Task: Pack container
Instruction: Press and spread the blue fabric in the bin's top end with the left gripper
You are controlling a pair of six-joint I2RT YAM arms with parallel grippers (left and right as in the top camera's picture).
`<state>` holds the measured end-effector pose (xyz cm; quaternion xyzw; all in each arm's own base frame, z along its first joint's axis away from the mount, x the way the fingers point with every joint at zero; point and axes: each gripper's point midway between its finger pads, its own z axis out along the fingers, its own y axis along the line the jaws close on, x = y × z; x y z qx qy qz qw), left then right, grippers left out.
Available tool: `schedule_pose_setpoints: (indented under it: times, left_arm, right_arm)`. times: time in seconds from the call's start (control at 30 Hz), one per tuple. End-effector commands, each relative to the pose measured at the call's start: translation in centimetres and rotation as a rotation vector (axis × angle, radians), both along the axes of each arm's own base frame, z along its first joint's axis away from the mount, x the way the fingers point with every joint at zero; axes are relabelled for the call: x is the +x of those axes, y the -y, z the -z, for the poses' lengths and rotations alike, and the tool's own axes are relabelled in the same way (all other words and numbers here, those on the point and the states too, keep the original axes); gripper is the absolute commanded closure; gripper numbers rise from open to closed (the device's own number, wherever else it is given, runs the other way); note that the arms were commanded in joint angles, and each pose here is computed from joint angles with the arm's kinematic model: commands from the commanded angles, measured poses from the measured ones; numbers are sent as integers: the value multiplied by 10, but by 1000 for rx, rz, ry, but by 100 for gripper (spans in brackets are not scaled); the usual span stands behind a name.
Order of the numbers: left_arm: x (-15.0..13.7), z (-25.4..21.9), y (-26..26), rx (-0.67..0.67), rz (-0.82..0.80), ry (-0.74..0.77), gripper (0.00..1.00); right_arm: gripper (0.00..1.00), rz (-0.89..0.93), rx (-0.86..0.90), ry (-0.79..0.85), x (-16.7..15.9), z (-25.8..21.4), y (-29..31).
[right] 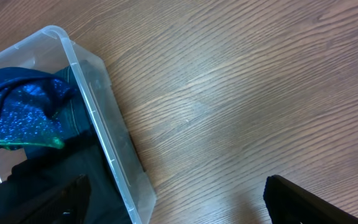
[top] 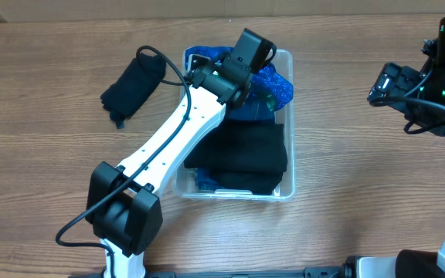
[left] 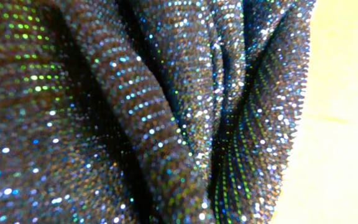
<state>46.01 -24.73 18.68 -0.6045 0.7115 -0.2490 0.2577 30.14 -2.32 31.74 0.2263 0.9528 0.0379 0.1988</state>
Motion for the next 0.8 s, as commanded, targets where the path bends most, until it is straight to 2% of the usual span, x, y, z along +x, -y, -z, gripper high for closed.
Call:
schedule_pose_setpoints:
  times: [0.0,0.07,0.1,0.3,0.4,0.57,0.77]
  left_arm:
    - [1,21,5,-10,-13,-41,94]
    - [-1,26,7,-11,-4,-59,91]
    - [-2,28,7,-12,0,-68,86]
    - [-5,30,11,-30,19,-90,36]
    - [-12,32,23,-81,69,-129,20]
    - [-26,24,45,-193,160,-183,10]
    - [-41,-6,57,-290,233,-183,5]
  right_arm:
    - [7,-4,0,29,-5,-8,0]
    - [7,-4,0,29,-5,-8,0]
    - [7,-4,0,29,-5,-8,0]
    - [7,-4,0,29,-5,-8,0]
    - [7,-4,0,29,-5,-8,0]
    - [7,-4,0,29,-5,-8,0]
    - [7,-4,0,29,-5,-8,0]
